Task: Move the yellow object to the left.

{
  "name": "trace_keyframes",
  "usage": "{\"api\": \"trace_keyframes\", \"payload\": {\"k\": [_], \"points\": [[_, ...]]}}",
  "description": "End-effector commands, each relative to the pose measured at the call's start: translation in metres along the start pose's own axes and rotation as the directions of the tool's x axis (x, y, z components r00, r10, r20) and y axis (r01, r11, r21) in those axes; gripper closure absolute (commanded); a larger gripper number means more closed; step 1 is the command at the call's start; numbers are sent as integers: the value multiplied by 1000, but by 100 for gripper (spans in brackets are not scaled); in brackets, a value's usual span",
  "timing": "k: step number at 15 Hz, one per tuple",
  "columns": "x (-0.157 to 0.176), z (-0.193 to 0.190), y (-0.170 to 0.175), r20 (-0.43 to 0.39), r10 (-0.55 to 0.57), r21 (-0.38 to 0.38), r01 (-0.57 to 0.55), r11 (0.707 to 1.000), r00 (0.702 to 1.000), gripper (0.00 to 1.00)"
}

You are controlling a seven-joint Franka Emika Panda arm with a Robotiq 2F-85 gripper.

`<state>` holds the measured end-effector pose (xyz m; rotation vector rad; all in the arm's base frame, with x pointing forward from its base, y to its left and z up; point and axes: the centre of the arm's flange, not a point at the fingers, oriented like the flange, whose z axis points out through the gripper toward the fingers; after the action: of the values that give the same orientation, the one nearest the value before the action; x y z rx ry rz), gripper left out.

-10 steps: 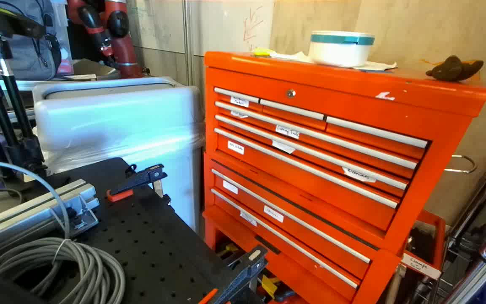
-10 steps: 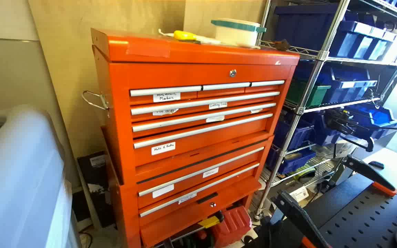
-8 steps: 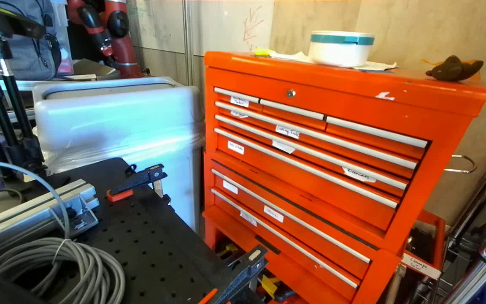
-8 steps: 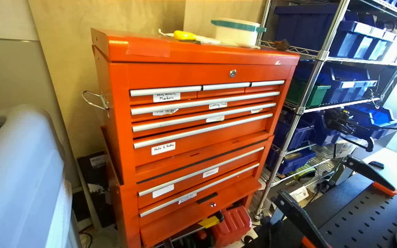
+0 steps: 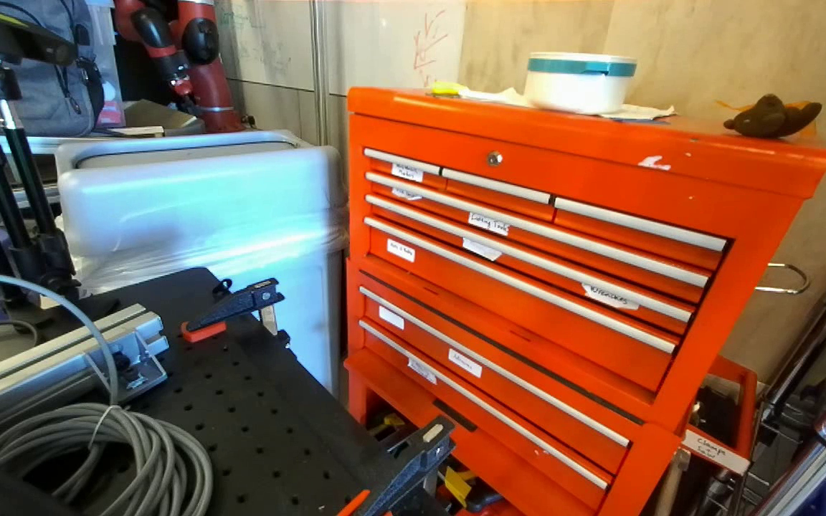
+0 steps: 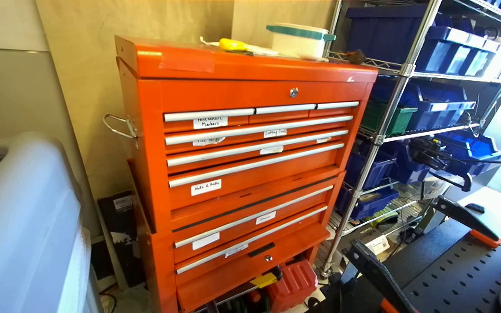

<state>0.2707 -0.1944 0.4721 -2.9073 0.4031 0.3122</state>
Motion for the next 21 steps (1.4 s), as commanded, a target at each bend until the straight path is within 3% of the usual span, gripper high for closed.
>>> {"api": "trace_keyframes", "payload": {"k": [1, 5, 9, 16, 19, 21], "points": [[0, 0, 0, 0, 0, 0, 0, 1000, 1000, 0], [4, 3, -3, -4, 19, -6, -19, 1000, 1000, 0], [37, 17, -39, -38, 113, -5, -113, 994, 993, 0], [119, 65, -183, -171, 255, -50, -267, 962, 952, 0], [145, 81, -229, -236, 316, -45, -335, 941, 919, 0], [161, 84, -253, -278, 375, -1, -391, 921, 884, 0]]}}
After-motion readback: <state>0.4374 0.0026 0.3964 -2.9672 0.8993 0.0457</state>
